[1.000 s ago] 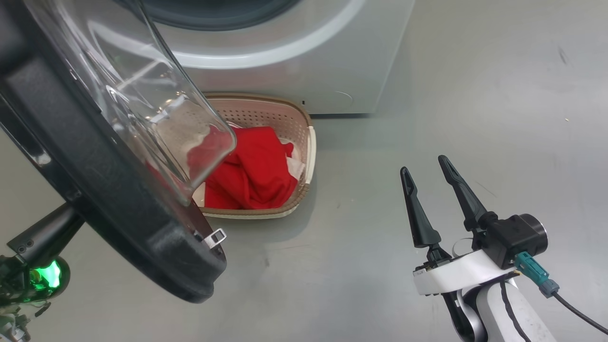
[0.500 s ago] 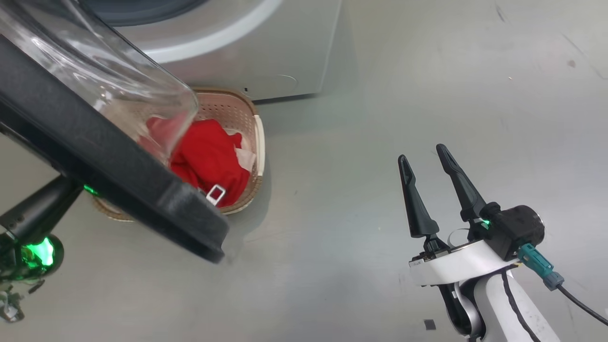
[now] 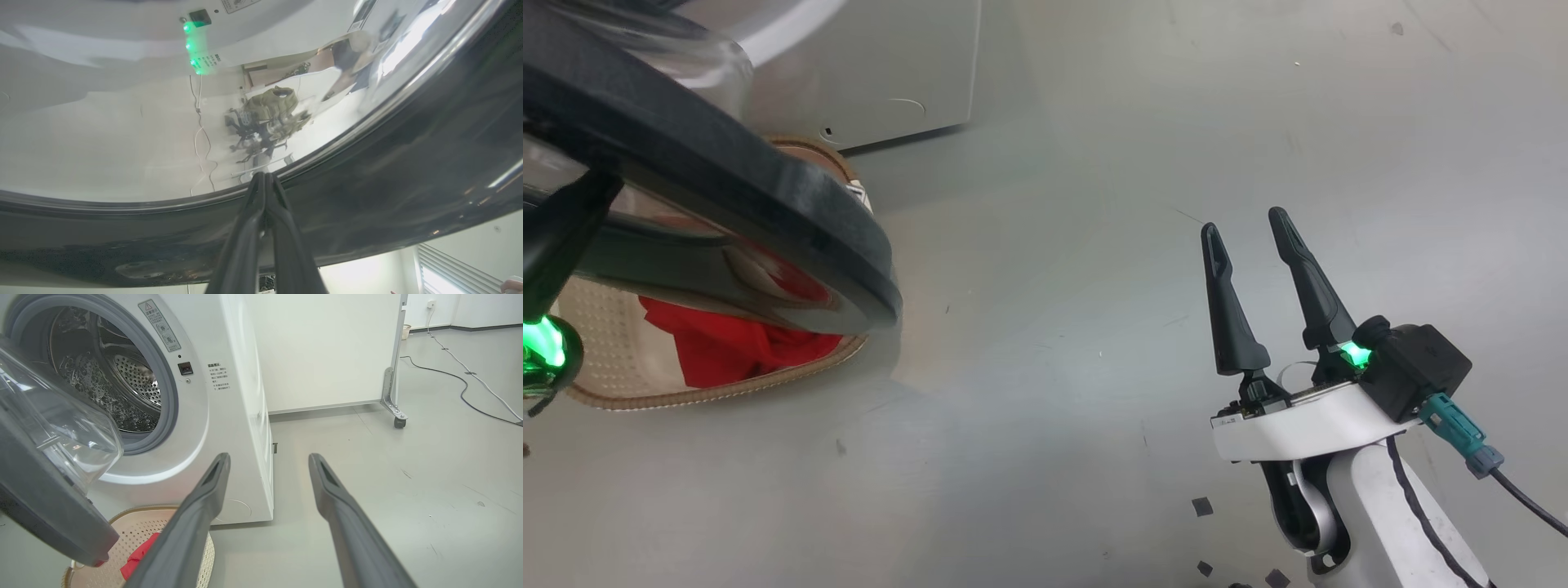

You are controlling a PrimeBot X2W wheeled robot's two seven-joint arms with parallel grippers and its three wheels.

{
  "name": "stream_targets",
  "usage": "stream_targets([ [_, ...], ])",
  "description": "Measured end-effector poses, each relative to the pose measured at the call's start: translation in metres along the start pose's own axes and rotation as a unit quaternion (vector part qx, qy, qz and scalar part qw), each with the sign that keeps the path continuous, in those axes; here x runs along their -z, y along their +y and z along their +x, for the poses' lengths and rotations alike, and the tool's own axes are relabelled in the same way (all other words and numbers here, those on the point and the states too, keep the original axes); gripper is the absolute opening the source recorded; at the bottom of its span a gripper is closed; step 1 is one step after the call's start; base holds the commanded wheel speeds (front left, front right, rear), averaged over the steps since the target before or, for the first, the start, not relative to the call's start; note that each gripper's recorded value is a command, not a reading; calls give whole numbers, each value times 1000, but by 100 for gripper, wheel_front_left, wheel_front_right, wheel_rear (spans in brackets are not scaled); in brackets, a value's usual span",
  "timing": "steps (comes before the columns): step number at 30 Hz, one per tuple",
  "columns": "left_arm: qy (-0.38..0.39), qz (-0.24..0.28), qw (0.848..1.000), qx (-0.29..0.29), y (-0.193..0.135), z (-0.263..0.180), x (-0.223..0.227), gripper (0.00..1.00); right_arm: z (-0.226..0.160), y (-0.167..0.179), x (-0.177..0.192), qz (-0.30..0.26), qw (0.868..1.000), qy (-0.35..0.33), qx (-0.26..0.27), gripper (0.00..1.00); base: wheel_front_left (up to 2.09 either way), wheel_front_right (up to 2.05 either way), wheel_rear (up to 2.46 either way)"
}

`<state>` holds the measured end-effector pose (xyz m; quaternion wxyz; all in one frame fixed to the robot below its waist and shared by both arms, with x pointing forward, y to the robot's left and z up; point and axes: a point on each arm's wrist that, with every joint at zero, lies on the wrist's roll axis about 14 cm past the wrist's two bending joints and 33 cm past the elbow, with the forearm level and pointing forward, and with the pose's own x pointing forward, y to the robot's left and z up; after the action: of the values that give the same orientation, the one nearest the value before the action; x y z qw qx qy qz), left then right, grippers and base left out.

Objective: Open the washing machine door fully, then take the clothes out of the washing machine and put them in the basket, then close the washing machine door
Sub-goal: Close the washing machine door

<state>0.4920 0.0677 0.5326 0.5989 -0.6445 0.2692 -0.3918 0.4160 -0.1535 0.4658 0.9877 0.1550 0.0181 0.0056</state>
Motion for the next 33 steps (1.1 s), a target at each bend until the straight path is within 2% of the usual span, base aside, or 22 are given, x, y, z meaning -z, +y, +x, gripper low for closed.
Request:
stream_targets([
  [13,-10,-19,1000,-16,32,55,-23,0,-7,-24,-4,3,999,1,48,100,0,0,0],
  [27,-40,-14,999,-23,46,101,-47,0,-16,-39,-15,5,997,-8,79,100,0,0,0],
  [33,-41,-2,999,-21,41,118,-49,0,-18,-43,-19,2,996,-14,89,100,0,0,0],
])
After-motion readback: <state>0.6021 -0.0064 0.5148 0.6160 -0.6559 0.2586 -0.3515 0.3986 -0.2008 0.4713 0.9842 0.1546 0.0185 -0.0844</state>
